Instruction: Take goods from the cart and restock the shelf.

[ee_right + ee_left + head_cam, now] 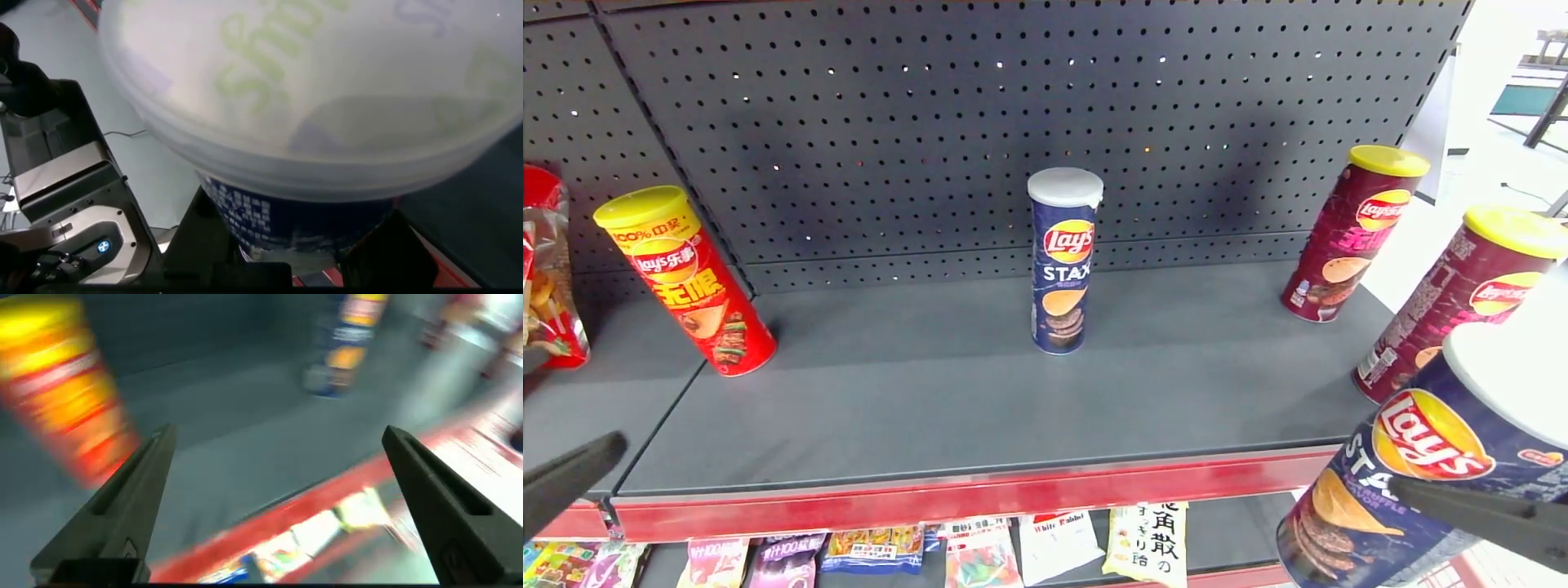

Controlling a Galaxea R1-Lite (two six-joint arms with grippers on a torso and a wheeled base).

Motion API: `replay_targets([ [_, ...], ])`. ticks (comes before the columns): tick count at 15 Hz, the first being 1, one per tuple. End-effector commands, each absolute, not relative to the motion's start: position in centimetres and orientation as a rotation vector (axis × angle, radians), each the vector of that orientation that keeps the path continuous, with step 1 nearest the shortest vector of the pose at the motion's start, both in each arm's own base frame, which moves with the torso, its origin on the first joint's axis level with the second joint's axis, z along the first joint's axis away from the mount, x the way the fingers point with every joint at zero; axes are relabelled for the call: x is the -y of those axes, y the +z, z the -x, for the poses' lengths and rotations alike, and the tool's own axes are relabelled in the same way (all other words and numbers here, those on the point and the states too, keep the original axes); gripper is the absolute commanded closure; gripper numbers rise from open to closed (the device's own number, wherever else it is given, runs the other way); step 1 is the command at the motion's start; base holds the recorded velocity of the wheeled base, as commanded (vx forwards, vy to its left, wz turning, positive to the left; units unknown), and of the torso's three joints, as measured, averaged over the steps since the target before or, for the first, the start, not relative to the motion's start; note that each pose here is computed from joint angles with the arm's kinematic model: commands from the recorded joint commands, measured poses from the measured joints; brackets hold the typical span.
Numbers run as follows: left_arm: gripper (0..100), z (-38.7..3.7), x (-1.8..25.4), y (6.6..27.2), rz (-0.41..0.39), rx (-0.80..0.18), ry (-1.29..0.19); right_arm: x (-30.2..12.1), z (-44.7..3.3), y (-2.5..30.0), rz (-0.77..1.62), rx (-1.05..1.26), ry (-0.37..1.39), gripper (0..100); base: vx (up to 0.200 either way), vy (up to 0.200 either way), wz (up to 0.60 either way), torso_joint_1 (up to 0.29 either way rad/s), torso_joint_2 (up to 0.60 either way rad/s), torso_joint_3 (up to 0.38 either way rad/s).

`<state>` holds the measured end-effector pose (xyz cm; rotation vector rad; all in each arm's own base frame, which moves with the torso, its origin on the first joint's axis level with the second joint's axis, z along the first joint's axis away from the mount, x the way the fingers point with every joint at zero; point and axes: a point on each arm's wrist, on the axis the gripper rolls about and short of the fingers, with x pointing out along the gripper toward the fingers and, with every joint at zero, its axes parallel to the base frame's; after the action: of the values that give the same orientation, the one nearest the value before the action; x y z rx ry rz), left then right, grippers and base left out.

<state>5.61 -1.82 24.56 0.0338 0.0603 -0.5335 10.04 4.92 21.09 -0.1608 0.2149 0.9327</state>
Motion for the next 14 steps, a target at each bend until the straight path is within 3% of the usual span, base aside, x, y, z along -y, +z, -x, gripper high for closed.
replay_targets([
  [1,0,-15.5,7.1,24.5,-0.074,-0.245,-0.862,-4.9,-10.1,21.1,0.161,-0.217,0.930,100,0.000,0.000,0.00,0.000,0.00,0.000],
  [3,0,-19.3,9.7,23.8,-0.072,-0.246,-0.950,-4.9,-10.1,21.3,0.169,-0.208,0.904,100,0.000,0.000,0.00,0.000,0.00,0.000],
  [8,0,-28.3,14.0,22.2,-0.095,-0.231,-0.975,-5.0,-10.3,21.6,0.168,-0.204,0.900,100,0.000,0.000,0.00,0.000,0.00,0.000],
  [14,0,-33.7,17.0,22.7,-0.097,-0.158,-1.028,-5.0,-10.5,21.9,0.168,-0.195,0.898,100,0.000,0.000,0.00,0.000,0.00,0.000],
])
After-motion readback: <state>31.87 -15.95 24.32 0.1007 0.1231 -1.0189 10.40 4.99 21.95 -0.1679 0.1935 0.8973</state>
